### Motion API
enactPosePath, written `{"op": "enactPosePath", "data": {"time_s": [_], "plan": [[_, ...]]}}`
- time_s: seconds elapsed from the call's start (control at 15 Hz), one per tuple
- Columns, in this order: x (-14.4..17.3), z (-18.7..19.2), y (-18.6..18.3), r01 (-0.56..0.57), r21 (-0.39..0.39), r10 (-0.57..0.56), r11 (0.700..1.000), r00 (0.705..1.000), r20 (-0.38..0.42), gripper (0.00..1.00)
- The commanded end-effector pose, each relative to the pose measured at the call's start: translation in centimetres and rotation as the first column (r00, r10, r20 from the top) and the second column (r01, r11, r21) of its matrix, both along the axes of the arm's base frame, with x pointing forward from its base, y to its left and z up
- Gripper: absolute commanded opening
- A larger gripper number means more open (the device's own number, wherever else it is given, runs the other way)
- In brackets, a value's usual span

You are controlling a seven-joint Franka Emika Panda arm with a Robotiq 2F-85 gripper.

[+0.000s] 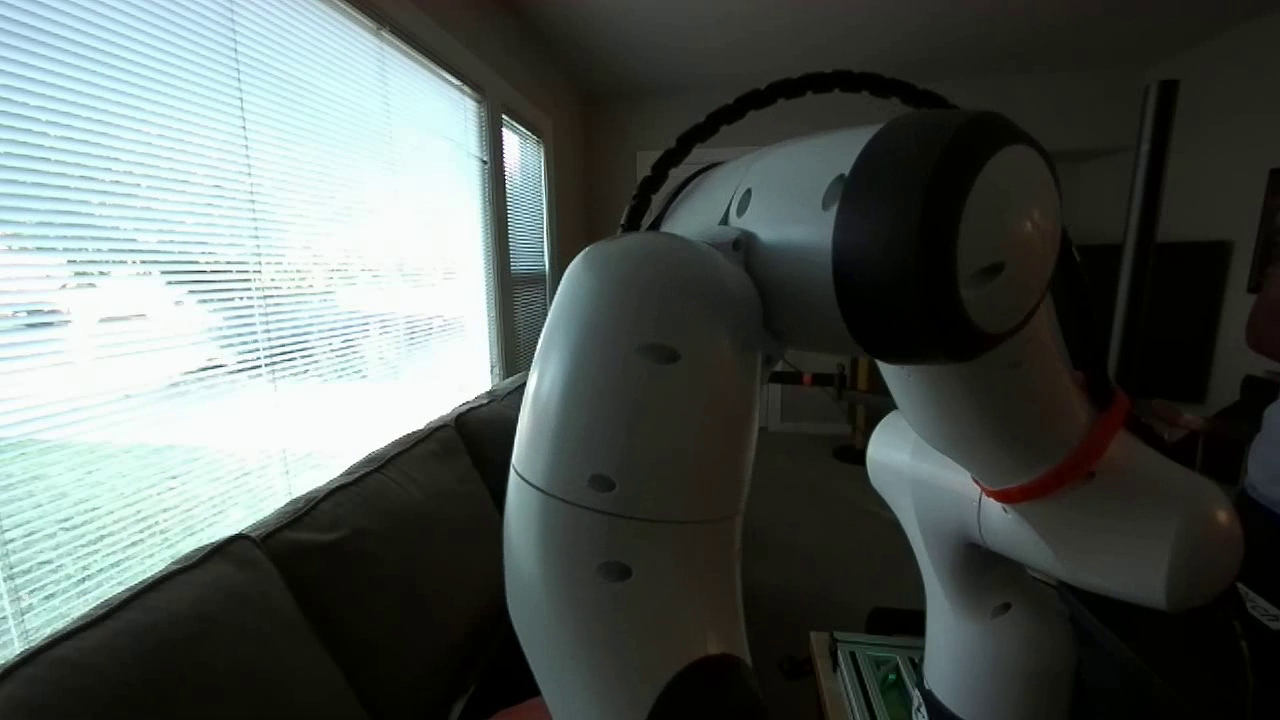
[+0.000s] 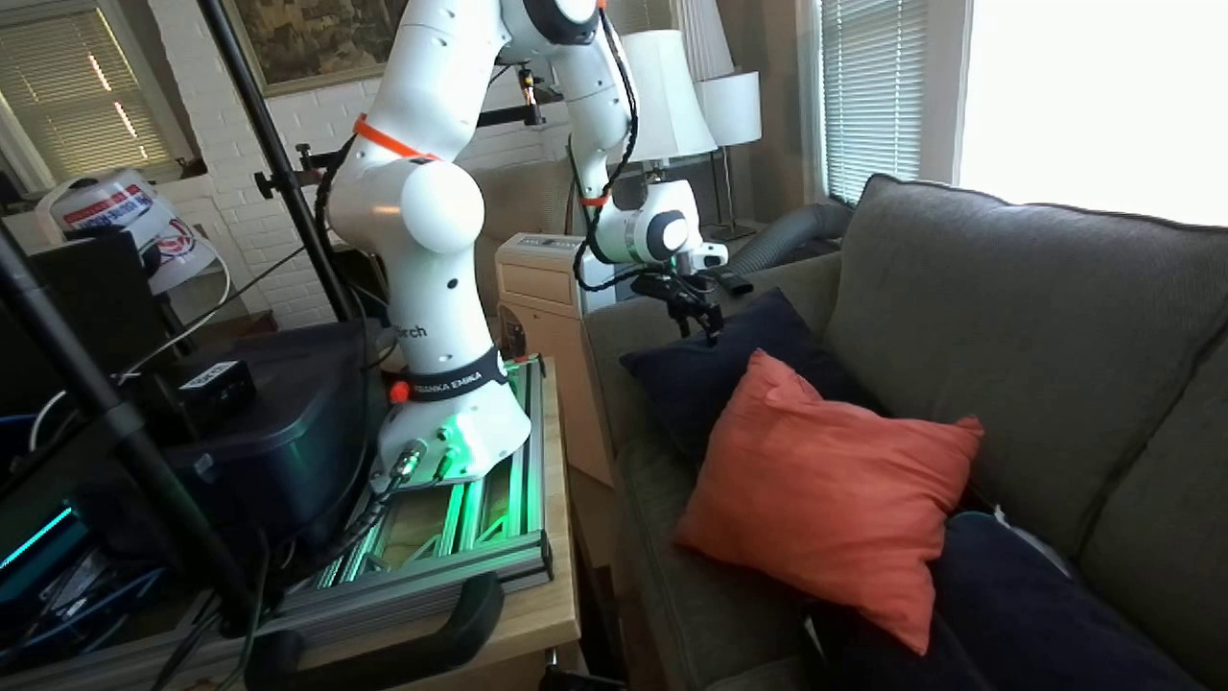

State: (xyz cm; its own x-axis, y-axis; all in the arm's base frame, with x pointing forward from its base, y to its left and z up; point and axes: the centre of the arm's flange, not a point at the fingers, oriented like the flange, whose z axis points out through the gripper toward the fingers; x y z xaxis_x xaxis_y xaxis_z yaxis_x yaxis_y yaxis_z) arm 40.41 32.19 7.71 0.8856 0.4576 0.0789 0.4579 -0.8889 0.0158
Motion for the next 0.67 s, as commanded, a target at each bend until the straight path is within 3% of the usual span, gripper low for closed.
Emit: {"op": "enactPosePath", "data": {"time_s": [0.0, 0.33, 0.53, 0.6], "plan": [[-1.7, -2.5, 0.2, -0.017, -0.035, 0.018, 0.999, 0.999, 0.031, 0.63], [-0.7, -2.5, -0.4, 0.085, -0.045, -0.084, 0.995, 0.996, 0.013, 0.22], [0.9, -1.7, -1.6, 0.244, -0.01, -0.245, 0.97, 0.97, -0.015, 0.02], [1.6, -1.2, -2.1, 0.294, 0.001, -0.294, 0.956, 0.956, -0.026, 0.0]]}}
